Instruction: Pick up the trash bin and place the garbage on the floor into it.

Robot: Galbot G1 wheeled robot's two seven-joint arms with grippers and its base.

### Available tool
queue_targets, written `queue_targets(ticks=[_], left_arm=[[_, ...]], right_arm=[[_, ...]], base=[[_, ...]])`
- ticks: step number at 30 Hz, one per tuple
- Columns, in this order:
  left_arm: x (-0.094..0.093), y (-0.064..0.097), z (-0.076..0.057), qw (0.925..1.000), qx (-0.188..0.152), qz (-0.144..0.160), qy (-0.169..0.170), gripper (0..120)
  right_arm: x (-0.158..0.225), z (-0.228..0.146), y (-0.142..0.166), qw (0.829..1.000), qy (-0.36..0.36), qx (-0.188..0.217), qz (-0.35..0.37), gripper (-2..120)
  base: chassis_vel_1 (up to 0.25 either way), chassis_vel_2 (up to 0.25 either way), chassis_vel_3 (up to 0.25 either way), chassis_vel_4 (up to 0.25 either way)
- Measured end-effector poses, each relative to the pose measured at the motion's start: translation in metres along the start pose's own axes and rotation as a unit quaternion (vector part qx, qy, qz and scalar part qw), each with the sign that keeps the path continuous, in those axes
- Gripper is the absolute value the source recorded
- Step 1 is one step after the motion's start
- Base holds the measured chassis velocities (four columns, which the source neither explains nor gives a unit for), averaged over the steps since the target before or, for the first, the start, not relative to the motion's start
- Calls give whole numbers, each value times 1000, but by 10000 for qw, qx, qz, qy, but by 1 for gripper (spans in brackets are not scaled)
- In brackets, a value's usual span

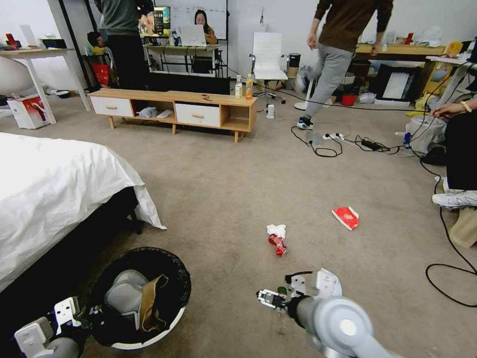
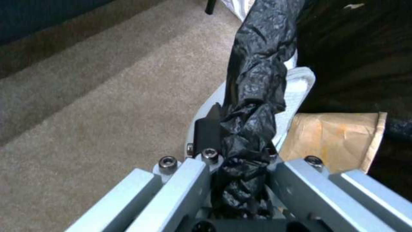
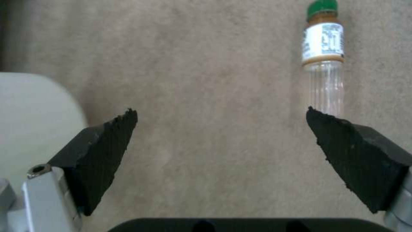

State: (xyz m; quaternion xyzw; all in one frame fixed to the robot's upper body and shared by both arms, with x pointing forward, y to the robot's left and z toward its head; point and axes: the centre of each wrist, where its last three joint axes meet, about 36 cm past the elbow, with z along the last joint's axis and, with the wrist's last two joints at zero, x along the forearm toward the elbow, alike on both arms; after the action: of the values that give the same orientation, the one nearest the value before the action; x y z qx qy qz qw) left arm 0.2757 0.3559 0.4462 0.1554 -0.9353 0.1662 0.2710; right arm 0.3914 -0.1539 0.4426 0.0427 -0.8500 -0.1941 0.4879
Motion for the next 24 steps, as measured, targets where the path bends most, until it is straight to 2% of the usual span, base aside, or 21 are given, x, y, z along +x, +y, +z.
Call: queue_targets(ticks=[2,15,24], left_arm=[[-1,2,1,10000,6,-33,8,1],[-4,3,4,10000,38,-73,46,1],[-4,3,3,10000,46,-60,36,1]], right_arm=[[-18,-3,-6,9999,-15,-11,127,100],[-57,-21,-29,9985,-172,-41,508,100],[-101,-15,-32,9971,-77,-64,753,100]], base=[[0,0,0,0],[0,0,0,0],[0,0,0,0]])
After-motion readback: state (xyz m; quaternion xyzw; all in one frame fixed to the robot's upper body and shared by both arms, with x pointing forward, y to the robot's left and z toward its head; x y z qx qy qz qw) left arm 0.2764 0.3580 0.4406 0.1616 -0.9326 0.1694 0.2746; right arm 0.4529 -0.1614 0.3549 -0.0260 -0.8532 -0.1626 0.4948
